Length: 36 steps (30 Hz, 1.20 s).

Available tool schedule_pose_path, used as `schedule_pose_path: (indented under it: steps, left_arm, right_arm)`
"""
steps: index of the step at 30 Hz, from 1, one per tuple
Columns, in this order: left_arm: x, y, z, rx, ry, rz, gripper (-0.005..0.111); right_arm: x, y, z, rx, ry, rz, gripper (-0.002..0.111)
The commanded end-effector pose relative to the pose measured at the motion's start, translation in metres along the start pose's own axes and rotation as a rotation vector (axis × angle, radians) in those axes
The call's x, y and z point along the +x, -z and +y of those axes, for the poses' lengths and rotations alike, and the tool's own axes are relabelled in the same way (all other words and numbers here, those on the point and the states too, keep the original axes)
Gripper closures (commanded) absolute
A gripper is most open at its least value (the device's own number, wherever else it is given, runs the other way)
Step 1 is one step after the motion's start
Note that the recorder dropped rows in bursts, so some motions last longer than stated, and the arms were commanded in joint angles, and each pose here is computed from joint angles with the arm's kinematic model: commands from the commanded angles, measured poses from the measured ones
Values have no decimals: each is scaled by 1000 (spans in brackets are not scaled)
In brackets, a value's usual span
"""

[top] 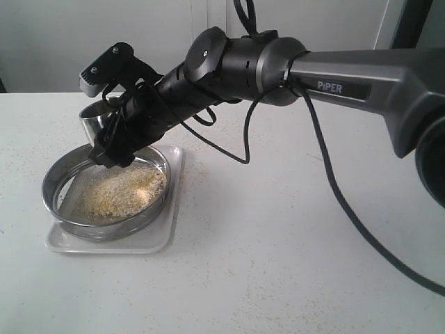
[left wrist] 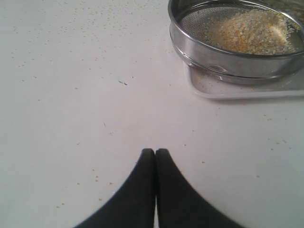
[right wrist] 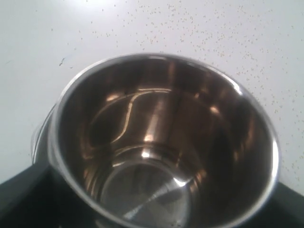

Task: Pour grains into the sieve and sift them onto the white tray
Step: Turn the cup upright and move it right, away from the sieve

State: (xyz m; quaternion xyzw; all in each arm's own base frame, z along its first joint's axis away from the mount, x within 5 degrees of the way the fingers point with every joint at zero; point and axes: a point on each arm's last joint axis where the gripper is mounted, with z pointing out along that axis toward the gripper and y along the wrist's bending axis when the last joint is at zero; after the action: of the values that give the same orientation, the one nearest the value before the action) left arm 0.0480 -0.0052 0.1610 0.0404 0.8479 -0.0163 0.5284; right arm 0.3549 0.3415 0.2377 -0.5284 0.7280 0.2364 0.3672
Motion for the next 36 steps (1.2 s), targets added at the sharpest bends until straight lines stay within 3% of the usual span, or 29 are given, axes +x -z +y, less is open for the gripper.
schedule_pose_path:
  steps: [1, 7, 14, 25, 36]
  left_arm:
    - [4, -1, 0, 1, 7, 13, 107]
    - [4, -1, 0, 1, 7, 13, 107]
    - [4, -1, 0, 1, 7, 13, 107]
    - [4, -1, 0, 1, 7, 13, 107]
    - [4, -1, 0, 1, 7, 13, 107]
  right_arm:
    - [-4, 8, -3, 11, -26, -21, 108]
    - [-4, 8, -3, 13, -119, -23, 108]
    - [-5, 10, -9, 66, -329, -40, 108]
    - [0, 39, -10, 234, -397, -71, 108]
    - [23, 69, -1, 384, -354, -164, 108]
